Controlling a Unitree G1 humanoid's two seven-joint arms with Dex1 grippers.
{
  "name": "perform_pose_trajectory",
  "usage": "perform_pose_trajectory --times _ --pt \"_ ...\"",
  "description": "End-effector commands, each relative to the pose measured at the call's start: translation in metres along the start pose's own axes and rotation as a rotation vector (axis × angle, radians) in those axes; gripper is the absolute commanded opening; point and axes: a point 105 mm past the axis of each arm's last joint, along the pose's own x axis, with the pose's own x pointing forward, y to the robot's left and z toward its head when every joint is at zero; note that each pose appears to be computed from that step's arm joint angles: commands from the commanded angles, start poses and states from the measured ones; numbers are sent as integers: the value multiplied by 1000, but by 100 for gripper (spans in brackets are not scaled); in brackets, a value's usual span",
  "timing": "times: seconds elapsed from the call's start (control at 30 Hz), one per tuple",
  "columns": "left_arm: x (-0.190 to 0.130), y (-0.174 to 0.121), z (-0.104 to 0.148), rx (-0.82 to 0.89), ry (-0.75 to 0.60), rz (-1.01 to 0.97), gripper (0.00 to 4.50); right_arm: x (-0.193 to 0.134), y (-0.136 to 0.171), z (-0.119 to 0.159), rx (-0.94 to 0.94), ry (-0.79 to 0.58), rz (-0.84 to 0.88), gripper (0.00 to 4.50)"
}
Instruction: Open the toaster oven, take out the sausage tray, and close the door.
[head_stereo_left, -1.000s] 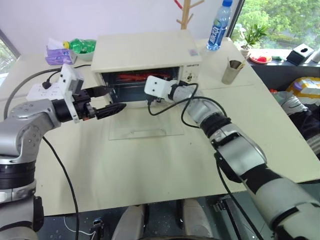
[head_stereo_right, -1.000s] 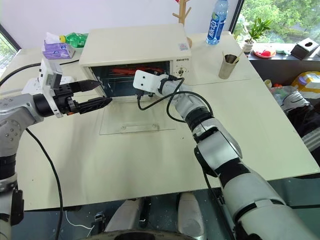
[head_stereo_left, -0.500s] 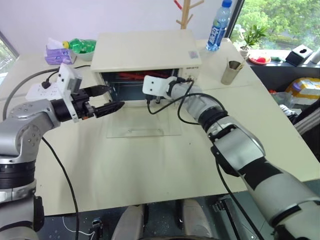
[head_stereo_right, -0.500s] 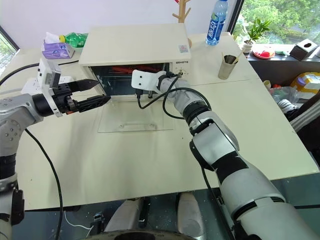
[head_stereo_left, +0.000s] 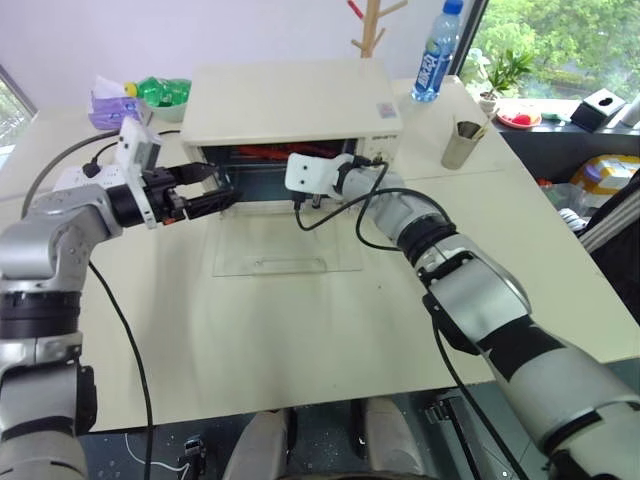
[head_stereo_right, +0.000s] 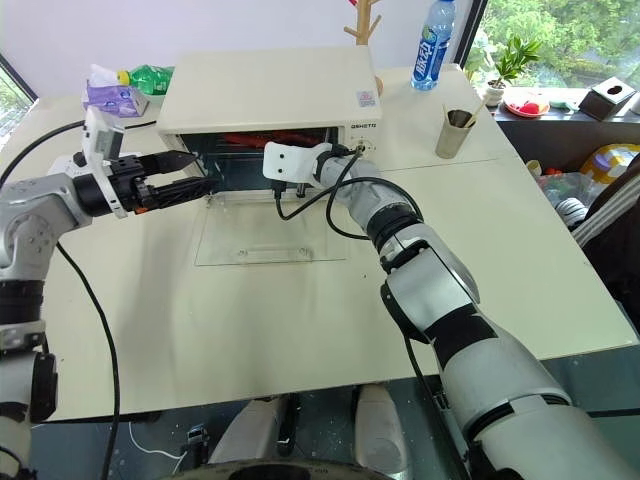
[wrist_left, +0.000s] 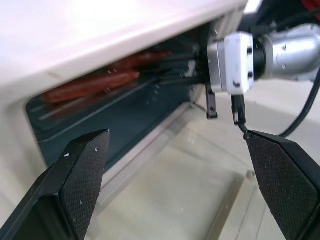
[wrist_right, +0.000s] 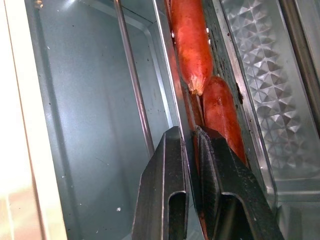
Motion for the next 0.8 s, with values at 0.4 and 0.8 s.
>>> perform_pose_trajectory --times 0.4,0.8 --pt "6 25 19 100 44 -48 450 -6 -19 32 -48 -148 -90 7" --pt "5 24 20 103 50 -76 450 -25 -6 45 -52 -204 -70 7"
